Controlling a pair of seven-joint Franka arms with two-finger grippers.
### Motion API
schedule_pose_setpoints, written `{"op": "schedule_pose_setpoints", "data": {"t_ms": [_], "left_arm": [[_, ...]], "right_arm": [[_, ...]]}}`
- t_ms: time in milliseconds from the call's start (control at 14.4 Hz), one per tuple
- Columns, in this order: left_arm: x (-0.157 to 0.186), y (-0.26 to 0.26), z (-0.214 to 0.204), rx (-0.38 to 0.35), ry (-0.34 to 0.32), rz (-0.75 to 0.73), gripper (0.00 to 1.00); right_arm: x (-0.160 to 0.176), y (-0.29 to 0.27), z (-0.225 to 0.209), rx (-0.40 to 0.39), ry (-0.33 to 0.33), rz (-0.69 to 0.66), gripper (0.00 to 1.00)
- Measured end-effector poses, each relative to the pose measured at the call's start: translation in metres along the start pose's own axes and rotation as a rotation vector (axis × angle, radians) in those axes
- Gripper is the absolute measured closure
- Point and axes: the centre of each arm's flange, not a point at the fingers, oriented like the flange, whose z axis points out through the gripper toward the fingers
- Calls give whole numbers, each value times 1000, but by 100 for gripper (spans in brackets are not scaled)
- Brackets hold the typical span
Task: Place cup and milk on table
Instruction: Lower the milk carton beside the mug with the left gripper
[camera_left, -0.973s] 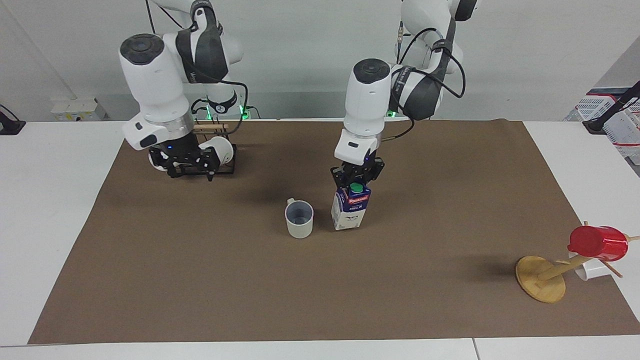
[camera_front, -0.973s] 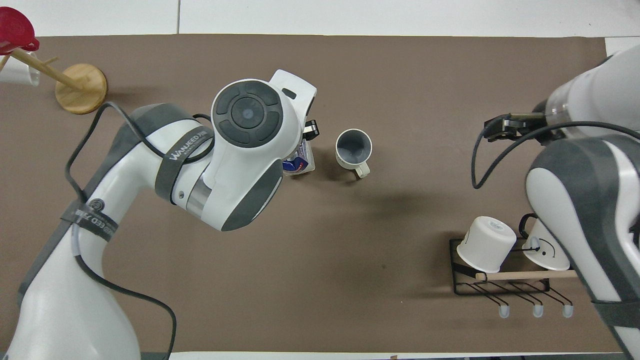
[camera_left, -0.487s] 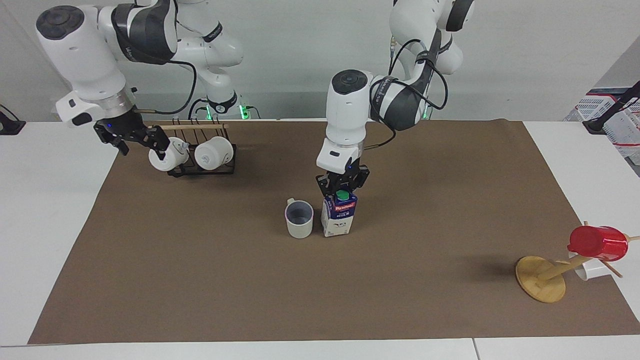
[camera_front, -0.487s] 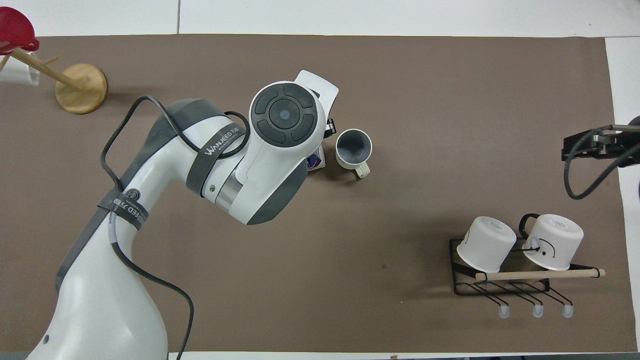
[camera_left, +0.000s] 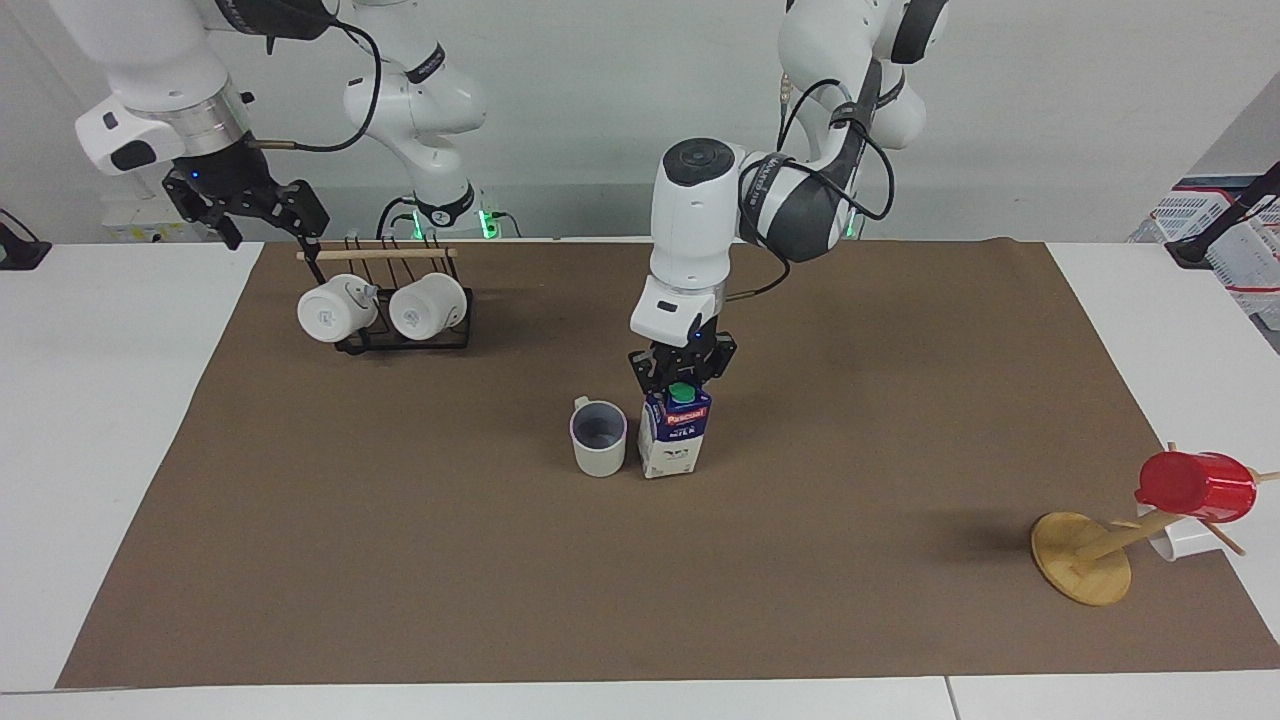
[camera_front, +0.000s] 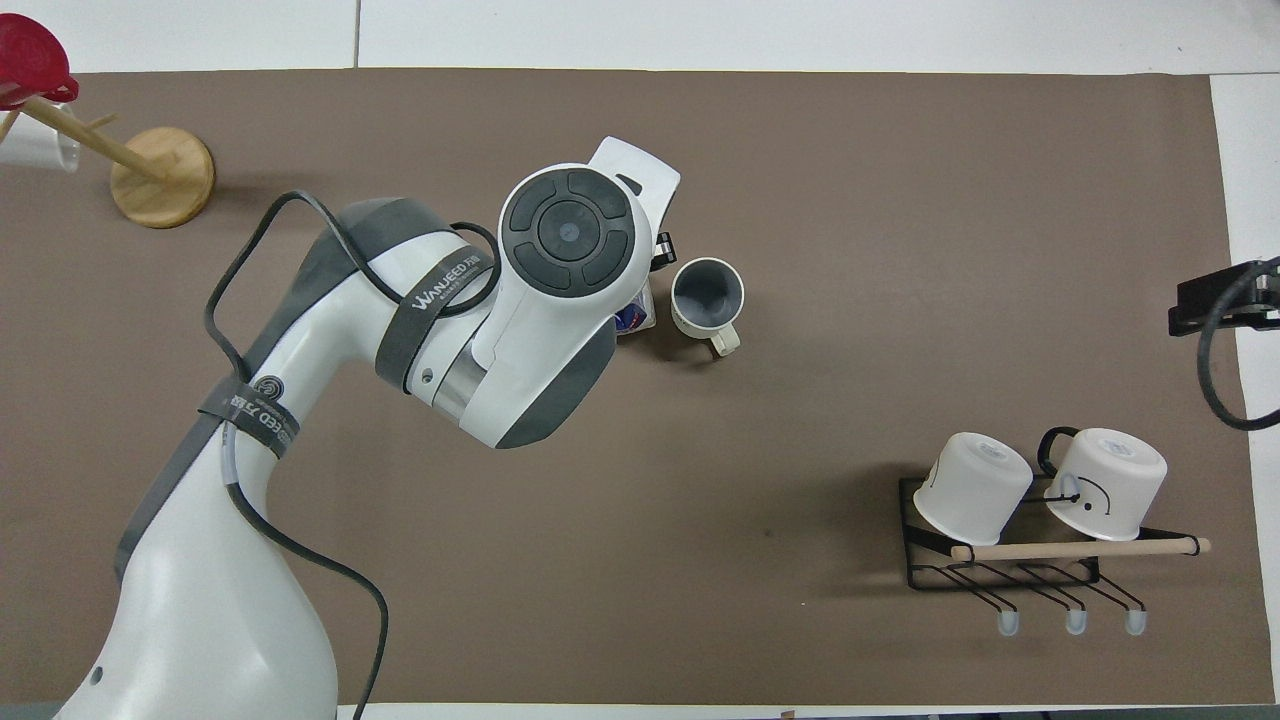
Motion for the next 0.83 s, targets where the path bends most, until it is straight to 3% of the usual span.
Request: {"op": "schedule_pose_setpoints", "data": {"t_ms": [348,556,695,765,834], "left_arm": [[-1,1,2,2,-1,3,58],[-1,2,1,-8,7,7,31],[-1,4,0,-17,13,9,7],[-1,4,-2,-21,16,9,0],[-1,4,-7,-27,21,8,0]], "right_arm": [[5,-4,8,-3,-15,-6,0],[5,-1,8,-3,-14,-8,0],[6,-1,5,1,-1,-42,0],[6,-3,4,21,2,-49,0],[6,-7,3,60,3,-49,0]]}}
